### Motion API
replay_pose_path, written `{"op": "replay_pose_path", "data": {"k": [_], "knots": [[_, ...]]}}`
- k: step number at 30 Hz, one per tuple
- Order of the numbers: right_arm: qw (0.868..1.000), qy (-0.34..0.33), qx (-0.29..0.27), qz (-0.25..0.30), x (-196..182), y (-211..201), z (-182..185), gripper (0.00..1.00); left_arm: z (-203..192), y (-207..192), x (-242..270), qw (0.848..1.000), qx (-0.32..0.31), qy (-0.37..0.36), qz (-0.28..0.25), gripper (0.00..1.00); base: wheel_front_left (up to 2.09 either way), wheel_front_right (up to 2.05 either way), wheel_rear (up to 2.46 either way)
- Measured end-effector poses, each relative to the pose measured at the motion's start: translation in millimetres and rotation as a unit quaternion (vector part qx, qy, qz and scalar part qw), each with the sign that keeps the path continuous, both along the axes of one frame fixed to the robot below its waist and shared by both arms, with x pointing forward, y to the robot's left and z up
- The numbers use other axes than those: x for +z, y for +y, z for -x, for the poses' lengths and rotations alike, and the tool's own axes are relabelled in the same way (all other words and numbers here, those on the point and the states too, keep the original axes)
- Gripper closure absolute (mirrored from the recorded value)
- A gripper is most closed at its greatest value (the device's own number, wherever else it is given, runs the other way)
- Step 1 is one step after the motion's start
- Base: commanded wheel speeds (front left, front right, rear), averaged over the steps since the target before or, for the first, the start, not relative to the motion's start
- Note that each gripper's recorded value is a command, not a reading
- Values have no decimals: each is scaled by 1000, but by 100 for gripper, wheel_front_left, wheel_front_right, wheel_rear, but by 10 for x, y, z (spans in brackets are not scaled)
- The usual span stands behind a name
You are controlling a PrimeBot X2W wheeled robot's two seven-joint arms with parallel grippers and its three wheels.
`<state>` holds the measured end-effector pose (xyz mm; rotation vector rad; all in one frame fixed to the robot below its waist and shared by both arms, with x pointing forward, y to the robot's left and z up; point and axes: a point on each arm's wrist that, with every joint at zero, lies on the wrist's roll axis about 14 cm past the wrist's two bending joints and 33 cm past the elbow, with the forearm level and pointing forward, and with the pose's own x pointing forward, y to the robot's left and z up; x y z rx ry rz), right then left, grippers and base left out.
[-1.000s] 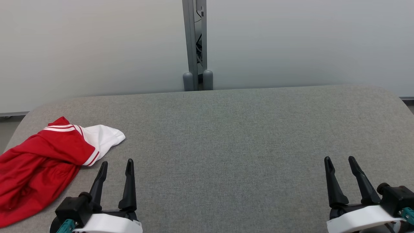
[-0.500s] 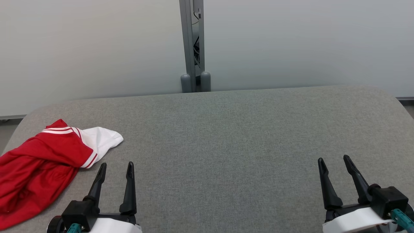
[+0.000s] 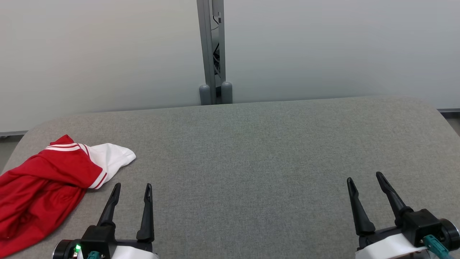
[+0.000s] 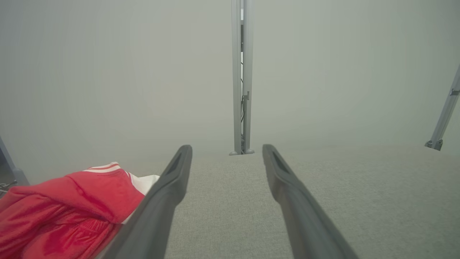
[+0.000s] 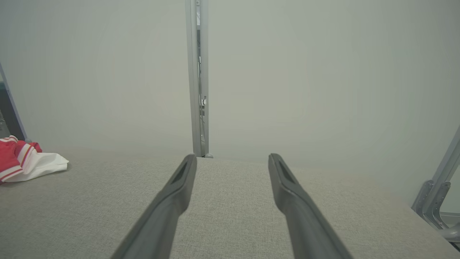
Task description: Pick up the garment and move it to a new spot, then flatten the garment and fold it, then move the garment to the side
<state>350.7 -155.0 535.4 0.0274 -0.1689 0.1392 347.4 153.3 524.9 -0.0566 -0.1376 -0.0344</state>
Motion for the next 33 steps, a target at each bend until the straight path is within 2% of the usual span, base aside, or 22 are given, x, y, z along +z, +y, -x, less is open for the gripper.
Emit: {"op": "replay_pose_path", "data": {"k": [20,33], "knots": [[1000,8,16,7,-60,105,1,0,65,87,-41,1000,17,5,-4,0,0,0,0],[994,12,110,10,-71,724,-112,0,396,603,-26,995,102,-2,-1,0,0,0,0]]}}
